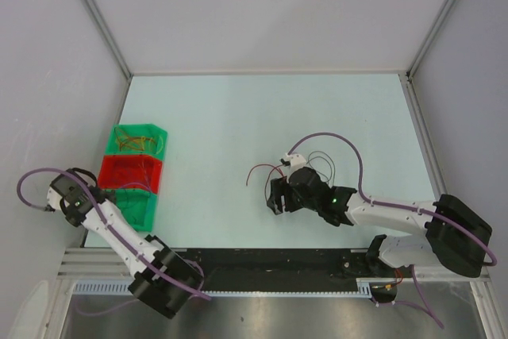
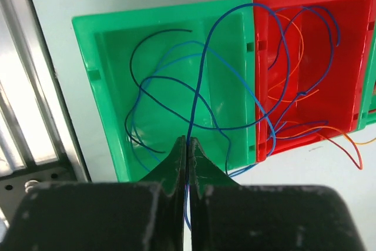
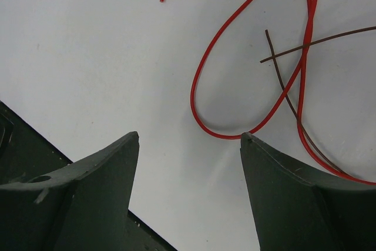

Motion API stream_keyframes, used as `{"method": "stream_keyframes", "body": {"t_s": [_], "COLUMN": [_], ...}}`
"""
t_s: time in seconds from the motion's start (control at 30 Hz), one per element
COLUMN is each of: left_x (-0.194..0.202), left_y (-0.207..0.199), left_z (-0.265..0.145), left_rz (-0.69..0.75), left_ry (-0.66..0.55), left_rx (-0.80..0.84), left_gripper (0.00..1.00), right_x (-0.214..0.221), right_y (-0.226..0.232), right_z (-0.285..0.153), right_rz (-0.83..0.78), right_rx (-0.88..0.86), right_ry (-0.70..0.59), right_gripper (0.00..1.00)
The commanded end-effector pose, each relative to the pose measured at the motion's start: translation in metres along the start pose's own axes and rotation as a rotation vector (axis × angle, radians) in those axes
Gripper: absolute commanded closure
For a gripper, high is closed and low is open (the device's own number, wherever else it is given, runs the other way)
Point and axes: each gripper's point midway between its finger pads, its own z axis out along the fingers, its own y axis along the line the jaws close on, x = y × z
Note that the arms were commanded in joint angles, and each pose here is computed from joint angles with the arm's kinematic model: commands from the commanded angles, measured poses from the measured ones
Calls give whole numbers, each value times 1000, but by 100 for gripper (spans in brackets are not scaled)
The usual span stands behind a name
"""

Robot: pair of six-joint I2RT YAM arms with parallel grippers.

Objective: Untangle the cables

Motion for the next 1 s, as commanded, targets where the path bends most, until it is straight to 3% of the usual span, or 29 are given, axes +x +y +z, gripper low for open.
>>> {"method": "stream_keyframes", "body": {"t_s": [0.0,0.27,0.5,0.7,0.77,0.83,0.97], "left_x": [-11,1,-28,-17,-12,-3,11], "left_y": [-19,-3,-5,1,8,36,61], "left_z": [-9,0,-52,-60,-59,-55,-51], "left_rz": [-92,-200,-278,-304,-315,-351,-401], "left_ry": [-36,34,-135,-124,-108,-91,8], "left_rx": [107,74,93,79,38,-122,-339], "left_gripper": [100,100,100,99,96,95,100], "right_x": [-7,-7,-5,-3,-2,-2,-1], "right_y": [7,6,7,7,7,7,9], "right_z": [4,6,9,8,8,7,6], "right_rz": [-6,-7,-9,-17,-21,-28,-42], "right_rx": [-23,-15,-23,-21,-21,-24,-26], "right_ry": [-32,-28,-19,-10,-4,-2,-2], "right_gripper": [26,26,26,27,27,27,27]}}
